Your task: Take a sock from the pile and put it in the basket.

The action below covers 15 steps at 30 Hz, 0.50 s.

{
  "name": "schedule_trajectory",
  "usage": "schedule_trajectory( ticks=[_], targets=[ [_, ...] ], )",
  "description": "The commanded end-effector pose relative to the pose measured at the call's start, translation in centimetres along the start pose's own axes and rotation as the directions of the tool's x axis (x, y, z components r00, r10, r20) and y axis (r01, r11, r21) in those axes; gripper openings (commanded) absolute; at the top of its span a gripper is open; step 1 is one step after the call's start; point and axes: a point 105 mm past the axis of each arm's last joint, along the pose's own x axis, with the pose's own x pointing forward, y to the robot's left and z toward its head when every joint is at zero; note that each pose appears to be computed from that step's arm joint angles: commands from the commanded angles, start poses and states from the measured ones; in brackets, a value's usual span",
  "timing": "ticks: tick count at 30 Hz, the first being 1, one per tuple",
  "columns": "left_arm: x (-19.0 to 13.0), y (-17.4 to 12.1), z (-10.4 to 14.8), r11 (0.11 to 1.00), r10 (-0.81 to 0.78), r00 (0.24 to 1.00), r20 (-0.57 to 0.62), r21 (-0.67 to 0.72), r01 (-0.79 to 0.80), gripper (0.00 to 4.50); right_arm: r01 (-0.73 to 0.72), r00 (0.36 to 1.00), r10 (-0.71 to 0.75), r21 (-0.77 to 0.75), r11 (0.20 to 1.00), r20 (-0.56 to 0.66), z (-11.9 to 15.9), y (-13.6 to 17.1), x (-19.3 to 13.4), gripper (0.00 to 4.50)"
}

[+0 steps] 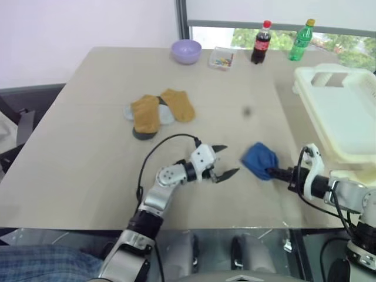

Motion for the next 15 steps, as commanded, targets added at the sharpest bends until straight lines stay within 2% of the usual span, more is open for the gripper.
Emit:
schedule_trajectory(
  ticks=[1, 6, 9, 15],
  targets=[
    [0.4, -0.7, -0.6, 1.0, 0.019, 0.999, 0.032, 0.012, -0.019, 4.36, -0.09, 0.996, 0.09, -0.028, 0.996, 0.019, 1.0, 2.0, -0.1, 0.05],
    [1.3, 0.4, 0.0, 0.995, 0.098, 0.991, 0.093, -0.034, -0.096, 4.36, -0.129, 0.989, 0.132, -0.045, 0.991, 0.061, 2.7, 2.7, -1.4, 0.05],
    [2.0, 0.5, 0.9, 0.994, 0.103, 0.985, 0.141, -0.056, -0.096, 4.36, -0.107, 0.987, 0.118, -0.097, 0.99, 0.111, 5.3, 3.0, -3.1, 0.05],
    [3.4, -0.4, 4.1, 0.985, -0.007, 0.964, 0.265, -0.165, 0.053, 4.36, -0.007, 0.974, 0.034, -0.12, 0.993, 0.223, 10.6, 2.2, -7.6, 0.05]
  ],
)
